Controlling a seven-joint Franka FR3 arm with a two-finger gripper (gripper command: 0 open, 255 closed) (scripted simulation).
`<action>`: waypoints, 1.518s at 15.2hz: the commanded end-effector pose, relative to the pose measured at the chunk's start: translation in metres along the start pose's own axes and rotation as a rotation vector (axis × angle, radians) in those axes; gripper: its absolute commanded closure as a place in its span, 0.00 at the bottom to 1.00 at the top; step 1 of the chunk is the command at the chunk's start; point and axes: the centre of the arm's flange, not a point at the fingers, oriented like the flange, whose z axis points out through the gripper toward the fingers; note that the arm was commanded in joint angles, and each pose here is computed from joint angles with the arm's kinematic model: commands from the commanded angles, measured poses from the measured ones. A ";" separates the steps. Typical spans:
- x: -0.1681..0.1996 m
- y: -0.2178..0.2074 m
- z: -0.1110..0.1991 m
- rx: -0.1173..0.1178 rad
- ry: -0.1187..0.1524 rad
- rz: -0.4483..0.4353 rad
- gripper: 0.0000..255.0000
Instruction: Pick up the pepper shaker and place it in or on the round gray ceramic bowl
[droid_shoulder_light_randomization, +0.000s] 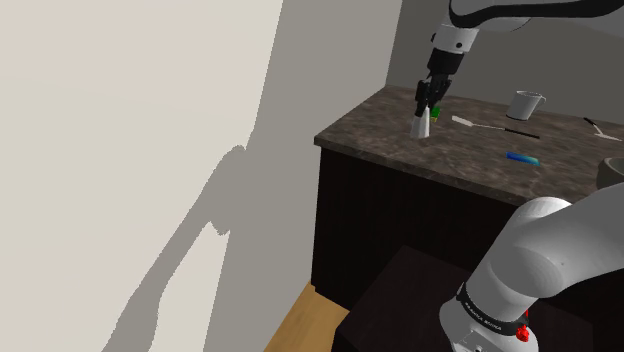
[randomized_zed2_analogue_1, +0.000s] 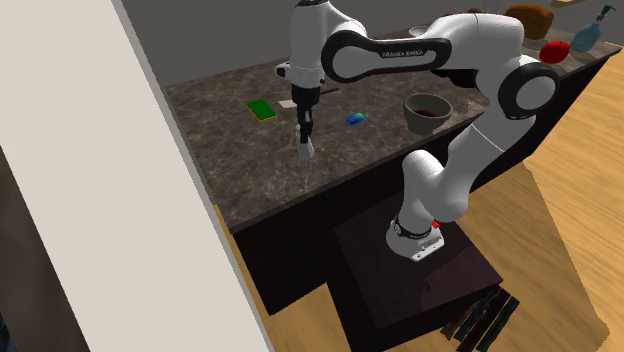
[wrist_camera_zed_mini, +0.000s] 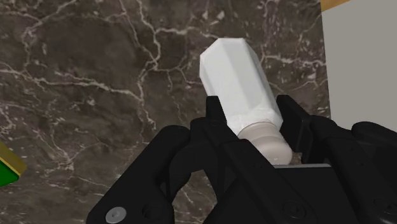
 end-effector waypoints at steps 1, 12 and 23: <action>0.001 0.001 -0.011 0.000 0.000 0.000 1.00; 0.006 -0.002 -0.069 0.000 0.000 0.000 1.00; 0.011 -0.004 -0.127 0.000 0.000 0.000 1.00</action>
